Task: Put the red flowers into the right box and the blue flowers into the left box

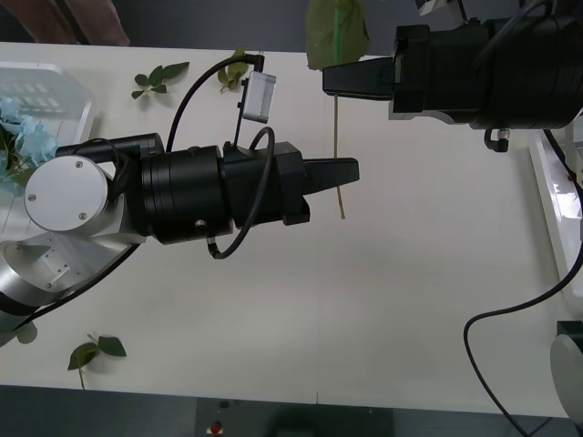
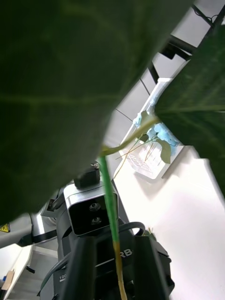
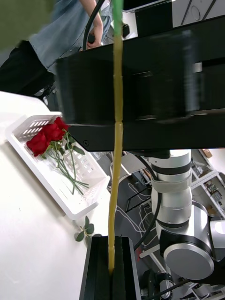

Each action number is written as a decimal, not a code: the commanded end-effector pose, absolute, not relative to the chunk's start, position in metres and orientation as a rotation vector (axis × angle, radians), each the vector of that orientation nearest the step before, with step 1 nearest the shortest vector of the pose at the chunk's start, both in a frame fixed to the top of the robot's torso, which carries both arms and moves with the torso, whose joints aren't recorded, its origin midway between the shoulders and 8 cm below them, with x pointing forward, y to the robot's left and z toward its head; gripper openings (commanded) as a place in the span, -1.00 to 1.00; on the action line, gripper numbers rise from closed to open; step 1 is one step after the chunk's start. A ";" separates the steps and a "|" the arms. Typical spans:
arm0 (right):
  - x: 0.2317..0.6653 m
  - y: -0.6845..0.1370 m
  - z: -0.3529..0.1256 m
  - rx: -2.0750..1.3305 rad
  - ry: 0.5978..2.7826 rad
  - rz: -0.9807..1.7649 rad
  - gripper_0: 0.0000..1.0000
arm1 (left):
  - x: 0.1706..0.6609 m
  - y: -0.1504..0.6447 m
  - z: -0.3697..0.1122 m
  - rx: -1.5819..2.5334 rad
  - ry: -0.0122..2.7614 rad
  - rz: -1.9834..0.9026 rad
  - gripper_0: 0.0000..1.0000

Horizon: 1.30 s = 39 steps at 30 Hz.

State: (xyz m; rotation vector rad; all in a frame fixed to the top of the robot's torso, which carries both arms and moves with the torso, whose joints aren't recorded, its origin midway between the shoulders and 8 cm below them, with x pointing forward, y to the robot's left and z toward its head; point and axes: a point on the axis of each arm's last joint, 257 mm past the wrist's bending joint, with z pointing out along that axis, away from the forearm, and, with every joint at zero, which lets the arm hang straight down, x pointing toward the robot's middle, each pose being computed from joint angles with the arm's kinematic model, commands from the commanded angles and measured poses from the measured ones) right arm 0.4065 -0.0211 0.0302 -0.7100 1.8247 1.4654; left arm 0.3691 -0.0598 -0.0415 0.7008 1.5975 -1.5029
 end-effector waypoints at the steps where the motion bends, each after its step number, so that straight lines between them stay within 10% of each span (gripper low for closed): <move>1: 0.400 -0.017 0.049 -0.714 1.793 1.477 1.00 | 0.366 -0.063 -0.024 0.698 1.574 -1.529 -1.00; 18: 0.400 -0.017 0.049 -0.714 1.793 1.477 1.00 | 0.390 -0.013 0.007 0.681 1.563 -1.465 -1.00; 39: 0.406 -0.024 0.043 -0.672 1.803 1.486 1.00 | 0.408 0.267 0.000 0.359 1.946 -1.080 -1.00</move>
